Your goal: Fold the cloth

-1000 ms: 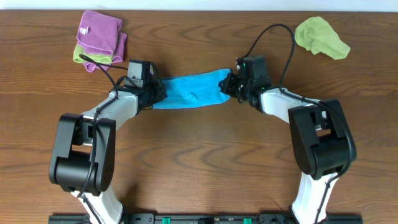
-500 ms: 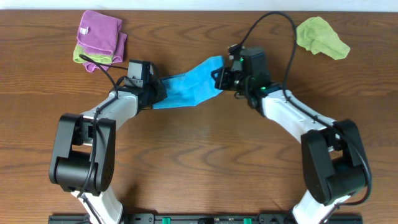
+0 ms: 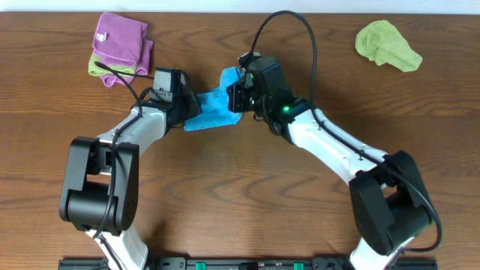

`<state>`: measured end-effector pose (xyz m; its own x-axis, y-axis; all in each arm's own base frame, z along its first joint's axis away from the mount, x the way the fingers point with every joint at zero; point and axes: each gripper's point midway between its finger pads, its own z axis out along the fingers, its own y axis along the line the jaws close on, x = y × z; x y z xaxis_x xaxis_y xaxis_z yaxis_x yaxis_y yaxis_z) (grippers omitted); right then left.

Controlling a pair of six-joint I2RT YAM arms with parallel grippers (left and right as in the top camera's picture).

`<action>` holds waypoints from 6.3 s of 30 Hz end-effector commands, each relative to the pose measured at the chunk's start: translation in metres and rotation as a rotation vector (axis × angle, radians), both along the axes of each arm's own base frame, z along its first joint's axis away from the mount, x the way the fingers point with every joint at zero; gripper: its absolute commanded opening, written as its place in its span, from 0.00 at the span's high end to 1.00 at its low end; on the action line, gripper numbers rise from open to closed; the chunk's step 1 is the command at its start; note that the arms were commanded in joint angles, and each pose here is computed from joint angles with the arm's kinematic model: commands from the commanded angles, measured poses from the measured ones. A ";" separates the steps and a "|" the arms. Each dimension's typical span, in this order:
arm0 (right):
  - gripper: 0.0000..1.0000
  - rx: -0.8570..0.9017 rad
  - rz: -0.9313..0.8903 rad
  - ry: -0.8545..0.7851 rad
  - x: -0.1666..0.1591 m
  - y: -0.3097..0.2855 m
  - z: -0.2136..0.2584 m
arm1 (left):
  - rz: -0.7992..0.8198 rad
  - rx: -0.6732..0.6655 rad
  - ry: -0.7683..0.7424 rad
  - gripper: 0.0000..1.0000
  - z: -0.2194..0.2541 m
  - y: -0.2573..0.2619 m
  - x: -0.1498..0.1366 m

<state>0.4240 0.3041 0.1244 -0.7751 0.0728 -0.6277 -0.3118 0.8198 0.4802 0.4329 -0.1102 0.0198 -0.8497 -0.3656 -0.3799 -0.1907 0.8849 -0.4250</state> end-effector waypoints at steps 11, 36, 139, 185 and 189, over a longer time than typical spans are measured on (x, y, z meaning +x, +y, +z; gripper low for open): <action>0.99 -0.065 0.107 -0.016 0.008 0.056 -0.012 | 0.010 -0.012 -0.013 0.94 0.006 -0.001 0.008; 0.99 -0.092 0.196 -0.008 -0.015 0.092 -0.048 | 0.175 0.198 -0.180 0.94 0.131 0.074 -0.022; 0.01 -0.105 -0.272 0.012 -0.230 -0.236 0.016 | 0.250 -0.347 0.381 0.05 -0.019 0.006 -0.049; 0.01 -0.105 -0.272 0.012 -0.230 -0.236 0.015 | 0.614 -0.067 -0.600 0.94 0.182 0.185 0.178; 0.01 -0.105 -0.272 0.012 -0.230 -0.236 0.015 | 0.617 -0.070 -0.621 0.94 0.180 0.189 0.182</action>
